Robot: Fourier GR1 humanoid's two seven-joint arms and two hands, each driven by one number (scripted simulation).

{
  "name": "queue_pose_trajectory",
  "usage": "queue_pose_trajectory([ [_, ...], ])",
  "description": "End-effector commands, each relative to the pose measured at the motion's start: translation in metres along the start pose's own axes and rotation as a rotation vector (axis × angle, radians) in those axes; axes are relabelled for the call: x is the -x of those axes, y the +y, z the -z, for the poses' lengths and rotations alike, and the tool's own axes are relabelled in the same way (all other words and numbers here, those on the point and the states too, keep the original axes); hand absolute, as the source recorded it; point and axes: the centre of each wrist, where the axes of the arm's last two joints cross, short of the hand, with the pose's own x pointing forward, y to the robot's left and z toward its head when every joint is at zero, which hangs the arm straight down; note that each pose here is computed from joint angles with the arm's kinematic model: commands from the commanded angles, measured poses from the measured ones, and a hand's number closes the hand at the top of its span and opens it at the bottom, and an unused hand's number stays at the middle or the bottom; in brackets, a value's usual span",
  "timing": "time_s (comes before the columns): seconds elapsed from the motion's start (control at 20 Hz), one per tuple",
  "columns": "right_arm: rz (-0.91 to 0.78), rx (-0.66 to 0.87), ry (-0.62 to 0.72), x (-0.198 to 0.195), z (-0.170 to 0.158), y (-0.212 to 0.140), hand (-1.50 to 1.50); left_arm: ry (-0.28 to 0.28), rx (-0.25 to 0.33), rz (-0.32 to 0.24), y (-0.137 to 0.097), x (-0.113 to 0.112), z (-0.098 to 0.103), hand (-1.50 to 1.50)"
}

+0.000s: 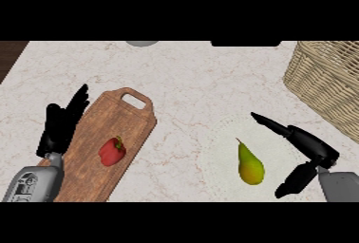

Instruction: Pick the pear from the placemat and place it in the basket

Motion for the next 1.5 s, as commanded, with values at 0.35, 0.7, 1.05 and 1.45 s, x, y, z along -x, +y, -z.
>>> queue_pose_trajectory([
  [0.35,0.001,-0.046,0.036,0.028,0.027,0.002,-1.5,-0.01,0.003,0.009,-0.014,-0.014,-0.002,0.0],
  [0.7,0.034,-0.072,0.046,0.016,0.023,0.023,-1.5,0.006,-0.014,0.001,-0.008,-0.001,0.002,0.0],
  [1.05,0.016,-0.065,0.045,0.019,0.044,0.043,-1.5,-0.003,-0.007,0.008,-0.014,0.003,0.014,0.0],
  [1.45,-0.174,-0.016,-0.037,0.005,0.049,0.045,1.5,-0.004,-0.002,-0.006,-0.007,0.013,-0.006,0.0],
])
